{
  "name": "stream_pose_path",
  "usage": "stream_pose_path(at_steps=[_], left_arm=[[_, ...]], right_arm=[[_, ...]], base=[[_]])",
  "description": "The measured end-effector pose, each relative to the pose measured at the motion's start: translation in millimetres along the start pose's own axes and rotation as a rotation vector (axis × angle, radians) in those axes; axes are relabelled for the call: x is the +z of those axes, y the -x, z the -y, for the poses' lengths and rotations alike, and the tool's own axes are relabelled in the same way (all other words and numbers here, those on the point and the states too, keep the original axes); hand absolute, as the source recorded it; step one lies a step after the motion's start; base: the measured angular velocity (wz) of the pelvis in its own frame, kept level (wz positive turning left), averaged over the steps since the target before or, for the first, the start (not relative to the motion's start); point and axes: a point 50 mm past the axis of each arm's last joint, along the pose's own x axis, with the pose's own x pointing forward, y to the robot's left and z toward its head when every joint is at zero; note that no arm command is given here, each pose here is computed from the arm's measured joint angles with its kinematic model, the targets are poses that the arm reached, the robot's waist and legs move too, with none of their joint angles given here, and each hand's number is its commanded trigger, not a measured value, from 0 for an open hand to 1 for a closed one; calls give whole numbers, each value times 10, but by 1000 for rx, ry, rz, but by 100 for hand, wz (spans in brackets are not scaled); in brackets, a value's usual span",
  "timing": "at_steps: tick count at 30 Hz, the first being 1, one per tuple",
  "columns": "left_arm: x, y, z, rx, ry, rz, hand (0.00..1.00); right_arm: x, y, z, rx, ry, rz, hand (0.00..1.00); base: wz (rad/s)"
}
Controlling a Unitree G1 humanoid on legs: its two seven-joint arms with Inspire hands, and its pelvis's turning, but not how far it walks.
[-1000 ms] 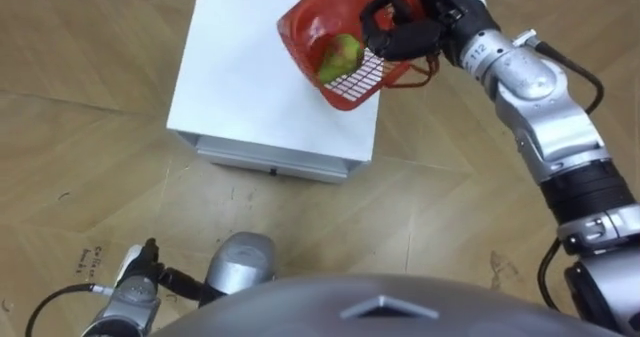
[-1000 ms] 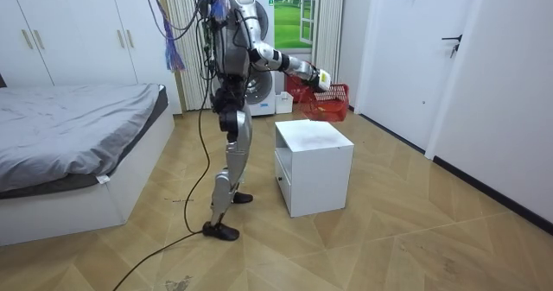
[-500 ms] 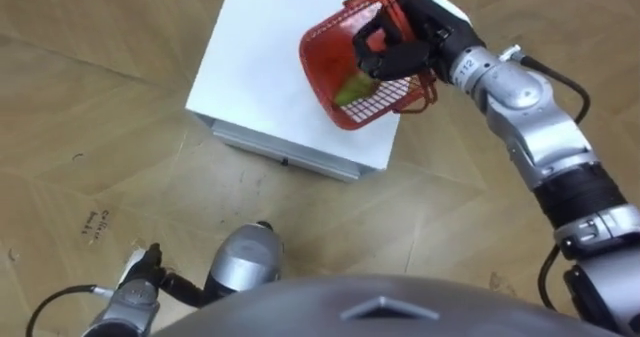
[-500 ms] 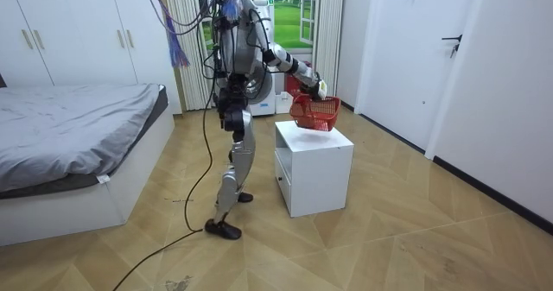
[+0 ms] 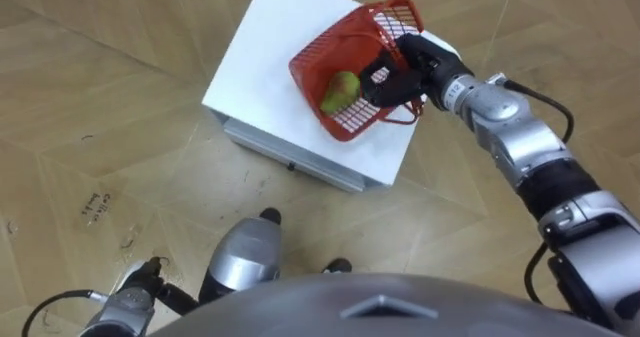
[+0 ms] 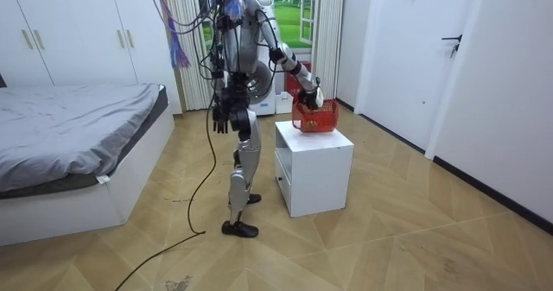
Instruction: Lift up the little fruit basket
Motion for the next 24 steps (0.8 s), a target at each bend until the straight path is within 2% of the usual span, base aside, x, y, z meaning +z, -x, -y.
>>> stream_pose_path(at_steps=[10,11,12,13,24], left_arm=[[11,0,1,3,-19,4,0],[7,0,4,2,-19,3,0],[8,1,7,2,-19,4,0],[12,1,6,2,-19,5,0],[-16,5,37,-2,-8,-3,0]], right_arm=[[-4,-16,-42,22,-11,-2,100],[-2,-23,-61,26,-15,0,77],[2,-32,-87,32,-22,2,43],[6,-39,-110,42,-26,4,1],[-172,-26,-147,44,-36,-62,0]], base=[[-1],[0],[0],[0],[0]])
